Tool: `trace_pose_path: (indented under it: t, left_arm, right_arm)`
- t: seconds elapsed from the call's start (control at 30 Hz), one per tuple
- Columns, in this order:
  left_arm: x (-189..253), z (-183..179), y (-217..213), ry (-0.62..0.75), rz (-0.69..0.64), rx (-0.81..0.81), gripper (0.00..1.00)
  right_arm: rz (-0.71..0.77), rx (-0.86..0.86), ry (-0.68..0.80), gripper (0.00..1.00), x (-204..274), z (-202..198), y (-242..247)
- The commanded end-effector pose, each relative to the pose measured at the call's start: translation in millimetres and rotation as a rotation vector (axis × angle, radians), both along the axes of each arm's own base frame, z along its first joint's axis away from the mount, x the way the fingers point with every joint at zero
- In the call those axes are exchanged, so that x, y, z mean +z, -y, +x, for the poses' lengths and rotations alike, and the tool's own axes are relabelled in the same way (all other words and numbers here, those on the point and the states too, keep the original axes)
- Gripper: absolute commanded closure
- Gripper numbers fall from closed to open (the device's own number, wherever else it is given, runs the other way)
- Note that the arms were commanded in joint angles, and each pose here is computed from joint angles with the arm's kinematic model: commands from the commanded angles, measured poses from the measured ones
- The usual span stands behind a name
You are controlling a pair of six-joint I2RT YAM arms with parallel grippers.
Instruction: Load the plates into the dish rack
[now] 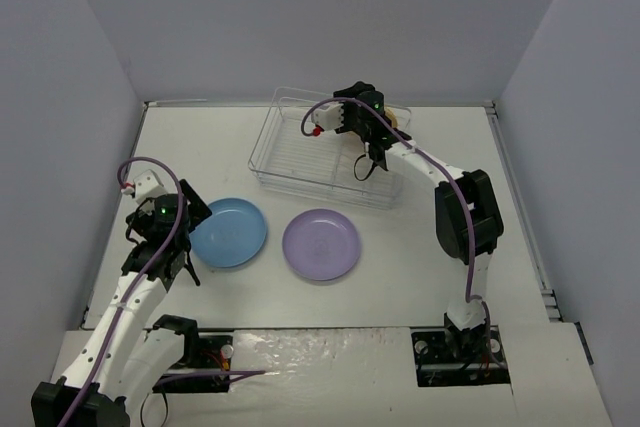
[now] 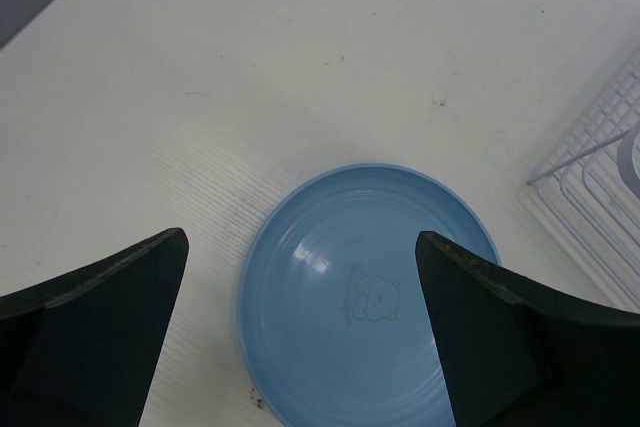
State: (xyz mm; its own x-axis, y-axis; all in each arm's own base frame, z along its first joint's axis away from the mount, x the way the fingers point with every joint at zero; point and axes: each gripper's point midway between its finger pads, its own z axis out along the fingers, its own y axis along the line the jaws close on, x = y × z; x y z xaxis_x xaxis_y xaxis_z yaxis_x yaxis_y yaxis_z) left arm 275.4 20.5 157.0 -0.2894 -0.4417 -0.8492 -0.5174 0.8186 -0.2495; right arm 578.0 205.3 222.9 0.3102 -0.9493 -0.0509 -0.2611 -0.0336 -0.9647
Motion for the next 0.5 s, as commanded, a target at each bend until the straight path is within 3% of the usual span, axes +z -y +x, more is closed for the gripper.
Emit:
trace_pose_path:
  t: [0.0,0.2,0.37,0.47]
  left_arm:
    - [38.3,14.0,-0.9,0.104,-0.01,0.014,0.03]
    - [42.0,10.2,-0.3,0.099,-0.017,0.01,0.03]
    - [48.7,5.5,2.9,0.109,-0.033,-0.008,0.03]
    - [52.3,1.9,4.8,0.102,-0.042,-0.019,0.03]
  right_arm:
    - [0.102,0.007,0.121,0.4,62.8,-9.9,-4.4]
    - [0.205,0.034,0.106,0.26,89.0,-30.1,-16.7]
    - [0.397,0.125,0.064,0.0,131.7,-68.7,-37.4]
    - [0.536,0.189,0.011,0.0,155.0,-97.3,-46.6]
